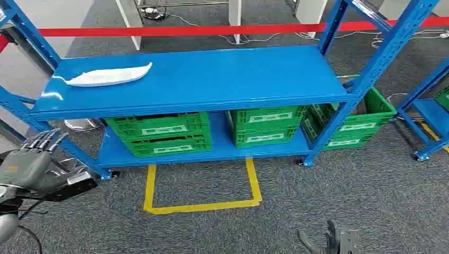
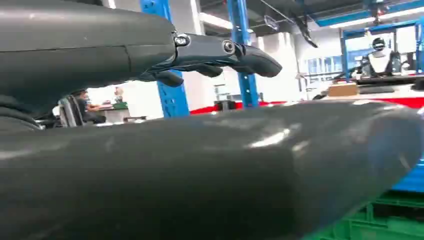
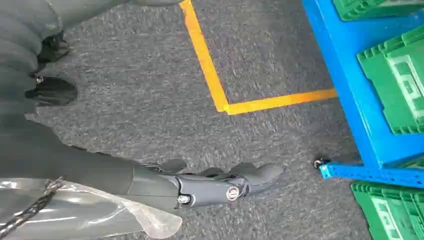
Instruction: Take the parts from the cabinet and place them on the table.
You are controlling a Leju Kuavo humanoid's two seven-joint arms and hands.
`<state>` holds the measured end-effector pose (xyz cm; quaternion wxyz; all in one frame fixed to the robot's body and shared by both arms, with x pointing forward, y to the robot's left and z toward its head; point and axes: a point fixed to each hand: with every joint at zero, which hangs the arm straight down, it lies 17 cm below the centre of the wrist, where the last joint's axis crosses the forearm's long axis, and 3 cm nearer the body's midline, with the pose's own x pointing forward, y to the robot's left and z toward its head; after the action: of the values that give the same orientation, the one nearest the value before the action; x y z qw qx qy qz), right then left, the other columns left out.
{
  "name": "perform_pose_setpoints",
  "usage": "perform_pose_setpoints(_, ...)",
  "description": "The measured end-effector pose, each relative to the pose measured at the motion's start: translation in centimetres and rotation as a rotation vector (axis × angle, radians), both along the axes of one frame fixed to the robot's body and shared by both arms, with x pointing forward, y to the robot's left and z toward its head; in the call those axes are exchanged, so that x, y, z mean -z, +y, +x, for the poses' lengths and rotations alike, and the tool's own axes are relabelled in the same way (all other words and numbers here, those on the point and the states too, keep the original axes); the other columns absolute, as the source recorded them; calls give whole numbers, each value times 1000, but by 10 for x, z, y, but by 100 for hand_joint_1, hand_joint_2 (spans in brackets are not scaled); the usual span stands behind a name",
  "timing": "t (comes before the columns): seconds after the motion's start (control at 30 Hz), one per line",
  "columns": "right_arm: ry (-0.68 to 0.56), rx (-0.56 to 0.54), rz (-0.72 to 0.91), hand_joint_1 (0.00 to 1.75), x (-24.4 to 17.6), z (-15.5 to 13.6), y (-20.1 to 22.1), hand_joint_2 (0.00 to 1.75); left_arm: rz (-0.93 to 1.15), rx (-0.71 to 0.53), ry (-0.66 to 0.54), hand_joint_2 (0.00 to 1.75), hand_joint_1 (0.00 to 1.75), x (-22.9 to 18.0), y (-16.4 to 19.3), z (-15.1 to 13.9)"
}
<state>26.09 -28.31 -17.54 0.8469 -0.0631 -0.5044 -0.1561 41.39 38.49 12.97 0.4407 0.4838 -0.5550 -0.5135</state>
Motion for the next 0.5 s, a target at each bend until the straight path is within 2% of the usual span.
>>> perform_pose_setpoints(0.5, -9, -12, 21, 0, -1, 1, 7, 175, -2, 41, -41, 0, 0, -14, -18, 16)
